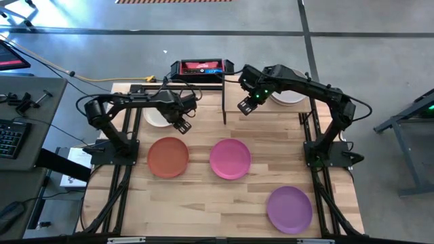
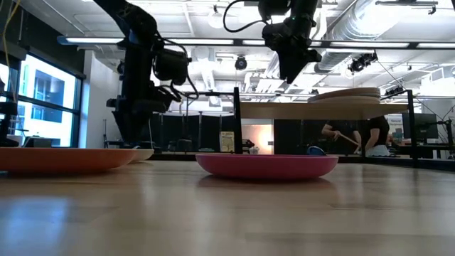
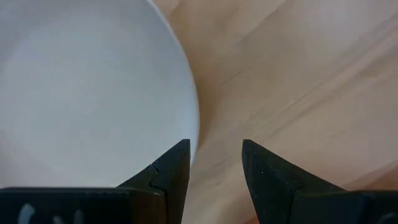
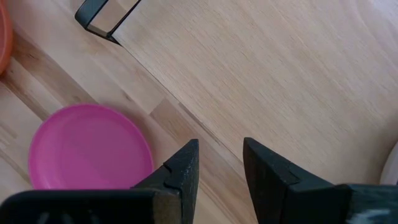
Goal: Place and stack plates onto a shelf
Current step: Put the cream plate on the shelf
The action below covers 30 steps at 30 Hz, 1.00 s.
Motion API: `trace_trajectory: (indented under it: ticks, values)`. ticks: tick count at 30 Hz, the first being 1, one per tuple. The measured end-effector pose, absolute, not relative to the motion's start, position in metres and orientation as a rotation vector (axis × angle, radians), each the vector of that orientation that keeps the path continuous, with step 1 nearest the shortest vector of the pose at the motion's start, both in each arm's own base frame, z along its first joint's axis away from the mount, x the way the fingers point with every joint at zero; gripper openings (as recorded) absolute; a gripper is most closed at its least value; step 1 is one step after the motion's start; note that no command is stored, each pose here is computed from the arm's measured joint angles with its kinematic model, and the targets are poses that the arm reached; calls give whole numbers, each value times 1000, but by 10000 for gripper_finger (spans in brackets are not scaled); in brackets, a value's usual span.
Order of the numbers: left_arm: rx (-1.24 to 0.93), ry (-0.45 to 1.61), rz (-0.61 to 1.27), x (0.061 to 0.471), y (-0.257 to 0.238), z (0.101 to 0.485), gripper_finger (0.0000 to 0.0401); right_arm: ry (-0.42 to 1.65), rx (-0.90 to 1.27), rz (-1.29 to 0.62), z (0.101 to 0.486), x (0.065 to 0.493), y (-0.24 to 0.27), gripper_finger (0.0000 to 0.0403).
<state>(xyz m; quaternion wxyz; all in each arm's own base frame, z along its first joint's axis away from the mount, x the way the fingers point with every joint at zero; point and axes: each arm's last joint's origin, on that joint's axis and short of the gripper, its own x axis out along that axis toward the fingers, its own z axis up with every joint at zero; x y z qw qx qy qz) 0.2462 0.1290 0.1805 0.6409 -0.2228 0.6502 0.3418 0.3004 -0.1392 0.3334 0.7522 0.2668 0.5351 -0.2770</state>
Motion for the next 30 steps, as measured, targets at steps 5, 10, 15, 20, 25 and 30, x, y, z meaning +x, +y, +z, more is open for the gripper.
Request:
trace_trajectory:
  ticks: [5, 10, 15, 20, 25, 30]
  values:
    - [-524, 1514, 819, 249, 131, 170, 136, 1168, 583, -605, 333, 300, -139, 105]
    - [-517, 1547, 833, 250, 132, 161, 136, 1169, 583, -605, 333, 300, -139, 105]
    - [-502, 1587, 854, 251, 135, 151, 136, 1167, 583, -605, 333, 301, -139, 105]
    - [-479, 1606, 862, 252, 136, 146, 135, 1167, 583, -604, 333, 301, -139, 105]
    - [-451, 1615, 842, 252, 136, 146, 110, 1168, 578, -601, 333, 301, -139, 105]
    - [-401, 1642, 766, 252, 136, 146, 54, 1168, 577, -601, 333, 301, -139, 105]
